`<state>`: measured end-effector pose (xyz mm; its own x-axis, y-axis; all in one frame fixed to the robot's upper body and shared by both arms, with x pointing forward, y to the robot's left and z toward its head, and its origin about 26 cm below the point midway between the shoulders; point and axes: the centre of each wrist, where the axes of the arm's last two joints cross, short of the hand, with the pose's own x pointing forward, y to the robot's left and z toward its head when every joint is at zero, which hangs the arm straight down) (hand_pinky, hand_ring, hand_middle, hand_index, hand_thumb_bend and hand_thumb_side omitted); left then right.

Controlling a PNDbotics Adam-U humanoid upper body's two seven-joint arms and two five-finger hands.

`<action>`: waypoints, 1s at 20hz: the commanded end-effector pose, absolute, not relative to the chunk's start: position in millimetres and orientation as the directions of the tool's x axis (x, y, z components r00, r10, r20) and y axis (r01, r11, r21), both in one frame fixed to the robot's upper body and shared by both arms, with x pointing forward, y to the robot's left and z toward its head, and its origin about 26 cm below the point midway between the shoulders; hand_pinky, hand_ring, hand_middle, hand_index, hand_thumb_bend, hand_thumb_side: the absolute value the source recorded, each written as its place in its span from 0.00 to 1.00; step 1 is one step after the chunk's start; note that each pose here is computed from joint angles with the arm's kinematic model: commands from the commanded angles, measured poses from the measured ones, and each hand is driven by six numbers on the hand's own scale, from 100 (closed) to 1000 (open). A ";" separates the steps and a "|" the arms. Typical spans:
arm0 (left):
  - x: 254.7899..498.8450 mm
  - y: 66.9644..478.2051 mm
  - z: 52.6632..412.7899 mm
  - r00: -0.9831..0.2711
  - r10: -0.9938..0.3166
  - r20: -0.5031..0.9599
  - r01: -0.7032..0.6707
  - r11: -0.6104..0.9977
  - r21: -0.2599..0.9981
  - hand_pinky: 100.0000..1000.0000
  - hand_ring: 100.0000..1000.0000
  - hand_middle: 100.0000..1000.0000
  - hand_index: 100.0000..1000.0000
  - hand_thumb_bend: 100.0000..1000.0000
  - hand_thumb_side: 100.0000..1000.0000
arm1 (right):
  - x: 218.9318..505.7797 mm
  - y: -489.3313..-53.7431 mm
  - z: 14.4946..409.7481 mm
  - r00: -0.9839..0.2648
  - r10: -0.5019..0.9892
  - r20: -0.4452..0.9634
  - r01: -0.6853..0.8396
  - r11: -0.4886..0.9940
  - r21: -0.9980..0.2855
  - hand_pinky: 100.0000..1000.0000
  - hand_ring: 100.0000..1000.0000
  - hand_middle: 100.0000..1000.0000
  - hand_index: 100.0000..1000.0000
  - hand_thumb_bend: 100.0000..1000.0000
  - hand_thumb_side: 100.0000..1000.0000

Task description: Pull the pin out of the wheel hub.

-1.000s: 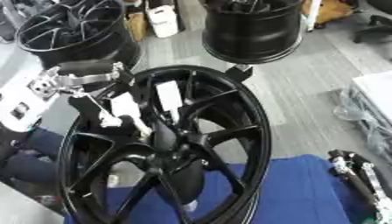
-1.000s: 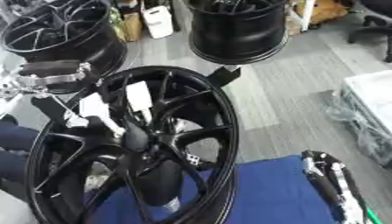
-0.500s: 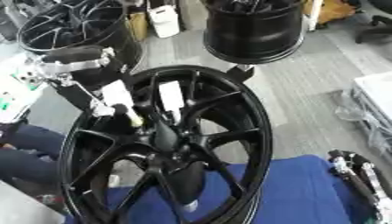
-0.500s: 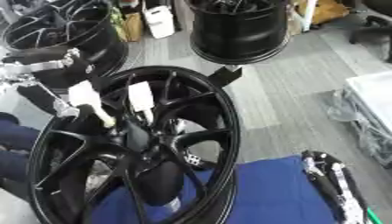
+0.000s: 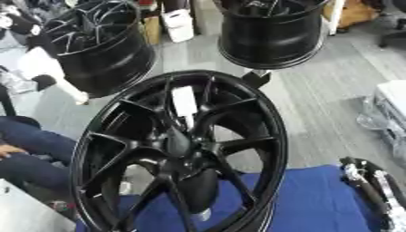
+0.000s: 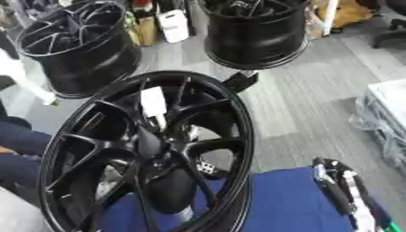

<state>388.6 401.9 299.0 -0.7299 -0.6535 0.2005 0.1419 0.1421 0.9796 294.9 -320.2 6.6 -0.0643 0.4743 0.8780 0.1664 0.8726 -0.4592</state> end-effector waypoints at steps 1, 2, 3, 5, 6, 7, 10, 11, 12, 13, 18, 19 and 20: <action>352.3 452.0 320.2 -0.796 -0.602 0.065 0.167 -0.114 0.979 0.46 0.30 0.31 0.59 0.19 0.00 | 296.5 -325.6 15.2 -0.082 0.494 0.865 0.187 0.861 -0.474 0.56 0.52 0.56 0.68 0.00 0.78; 345.7 463.0 313.9 -0.769 -0.632 0.095 0.198 -0.095 0.975 0.46 0.31 0.31 0.59 0.19 0.00 | 296.3 -325.6 15.3 -0.082 0.494 0.866 0.189 0.861 -0.473 0.56 0.52 0.56 0.68 0.00 0.77; 341.1 472.0 307.0 -0.743 -0.658 0.120 0.228 -0.082 0.970 0.46 0.31 0.32 0.60 0.19 0.00 | 296.1 -325.6 15.5 -0.083 0.493 0.866 0.191 0.861 -0.472 0.56 0.52 0.56 0.68 0.00 0.77; 336.0 487.5 288.7 -0.685 -0.711 0.161 0.291 -0.064 0.955 0.47 0.32 0.33 0.60 0.20 0.02 | 295.9 -325.5 15.7 -0.082 0.491 0.867 0.195 0.861 -0.470 0.56 0.52 0.56 0.68 0.00 0.77; 334.7 494.4 276.8 -0.653 -0.736 0.181 0.325 -0.056 0.944 0.47 0.32 0.33 0.61 0.21 0.03 | 295.9 -325.3 15.9 -0.082 0.490 0.868 0.196 0.862 -0.468 0.56 0.52 0.56 0.68 0.00 0.77; 334.1 499.7 266.2 -0.626 -0.756 0.194 0.350 -0.050 0.935 0.48 0.33 0.34 0.61 0.21 0.05 | 295.9 -325.2 15.9 -0.082 0.489 0.868 0.197 0.862 -0.467 0.56 0.52 0.56 0.68 0.00 0.77; 335.2 512.4 234.9 -0.540 -0.806 0.243 0.399 0.009 0.917 0.52 0.38 0.41 0.67 0.30 0.17 | 296.0 -324.2 16.4 -0.085 0.485 0.871 0.199 0.864 -0.462 0.56 0.52 0.56 0.68 0.00 0.77; 336.2 515.2 226.1 -0.515 -0.819 0.251 0.400 0.029 0.916 0.55 0.41 0.44 0.70 0.33 0.21 | 296.1 -323.9 16.6 -0.085 0.483 0.871 0.199 0.865 -0.460 0.56 0.52 0.56 0.68 0.00 0.77; 337.4 517.4 216.9 -0.492 -0.830 0.261 0.397 0.053 0.916 0.59 0.48 0.52 0.75 0.44 0.35 | 296.3 -323.5 16.7 -0.087 0.482 0.872 0.199 0.866 -0.459 0.56 0.52 0.56 0.68 0.00 0.77; 338.3 520.0 209.2 -0.469 -0.841 0.268 0.387 0.077 0.919 0.63 0.55 0.58 0.79 0.54 0.45 | 296.6 -322.8 17.0 -0.088 0.480 0.873 0.199 0.867 -0.457 0.56 0.52 0.56 0.68 0.00 0.77; 341.4 522.4 167.0 -0.397 -0.865 0.307 0.295 0.196 0.935 0.73 0.71 0.75 0.85 0.63 0.69 | 298.5 -319.9 19.1 -0.099 0.470 0.877 0.200 0.873 -0.445 0.56 0.52 0.56 0.68 0.00 0.77; 341.1 520.6 158.9 -0.395 -0.856 0.333 0.282 0.232 0.931 0.74 0.72 0.77 0.85 0.61 0.71 | 298.9 -319.4 19.8 -0.102 0.468 0.878 0.200 0.874 -0.443 0.56 0.52 0.56 0.68 0.00 0.78; 340.5 518.0 151.7 -0.396 -0.843 0.364 0.272 0.270 0.923 0.74 0.72 0.77 0.85 0.60 0.71 | 299.2 -318.9 20.4 -0.104 0.467 0.878 0.201 0.875 -0.441 0.56 0.52 0.56 0.68 0.00 0.78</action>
<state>342.2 511.4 141.8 -0.3646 -0.8457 0.3898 0.2960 0.2917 0.9096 296.4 -318.1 9.6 -0.0708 0.4651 0.8824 0.1860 0.8753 -0.4464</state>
